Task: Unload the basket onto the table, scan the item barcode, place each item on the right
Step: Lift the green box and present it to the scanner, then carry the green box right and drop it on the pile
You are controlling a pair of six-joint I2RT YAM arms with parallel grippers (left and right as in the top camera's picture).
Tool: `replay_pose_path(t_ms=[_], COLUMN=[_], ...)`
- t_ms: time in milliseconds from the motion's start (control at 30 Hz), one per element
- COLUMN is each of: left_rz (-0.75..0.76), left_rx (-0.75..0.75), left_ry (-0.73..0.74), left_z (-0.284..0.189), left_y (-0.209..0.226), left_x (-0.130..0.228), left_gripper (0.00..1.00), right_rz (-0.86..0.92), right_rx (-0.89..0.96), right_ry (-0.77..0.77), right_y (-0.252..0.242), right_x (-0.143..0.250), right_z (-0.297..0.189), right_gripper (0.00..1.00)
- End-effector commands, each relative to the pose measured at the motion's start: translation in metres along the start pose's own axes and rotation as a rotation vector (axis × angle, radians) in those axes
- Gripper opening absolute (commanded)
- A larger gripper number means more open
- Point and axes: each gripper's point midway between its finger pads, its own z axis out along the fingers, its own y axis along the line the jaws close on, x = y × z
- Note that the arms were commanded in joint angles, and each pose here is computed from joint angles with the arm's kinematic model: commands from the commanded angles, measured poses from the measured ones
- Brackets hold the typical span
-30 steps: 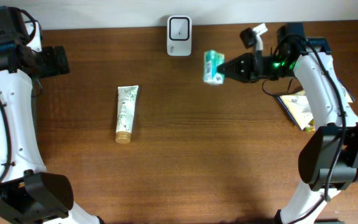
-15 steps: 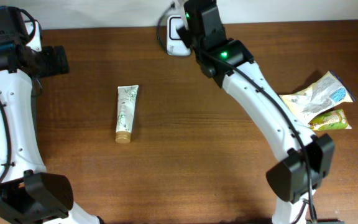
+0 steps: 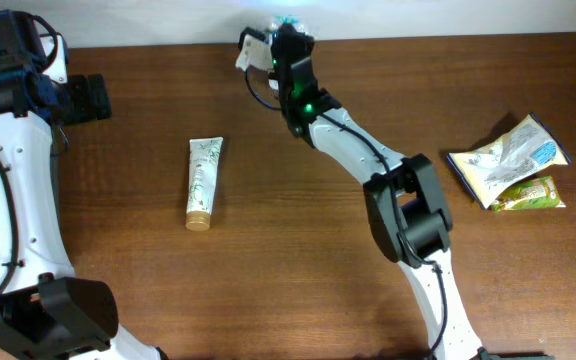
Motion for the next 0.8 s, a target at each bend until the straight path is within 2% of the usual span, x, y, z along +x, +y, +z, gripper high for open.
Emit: replay_pose_path(t_ms=[0,367,500,567,667,700,767], left_rz=[0.009,0.009,0.009,0.009,0.009,0.008,0.008], left_rx=[0.001,0.001,0.001,0.001,0.001,0.001,0.0], left_ry=[0.004,0.003,0.004,0.003,0.003,0.004,0.004], left_z=[0.002,0.002,0.002,0.002,0.002,0.002,0.002], left_y=[0.001,0.001,0.001,0.001,0.001,0.002,0.002], left_x=[0.001,0.001,0.001,0.001,0.001,0.001,0.001], left_gripper=[0.99,0.99,0.99,0.99,0.99,0.99,0.99], right_rz=[-0.036,-0.038,0.02,0.175,0.317,0.401,0.69], right_rx=[-0.024,-0.037,-0.033,-0.051,-0.265,-0.35,-0.49], right_ry=[0.017,0.006,-0.012,-0.024,-0.099,-0.127,-0.108], right_y=[0.018,0.025,0.02,-0.001,-0.024,-0.033,-0.06], right_x=[0.016,0.016,0.002,-0.01,-0.035,-0.044,-0.048], right_z=[0.012,0.014,0.007,-0.007,-0.055,-0.076,-0.121], right_gripper=[0.04,0.04,0.04,0.04,0.04,0.04,0.04])
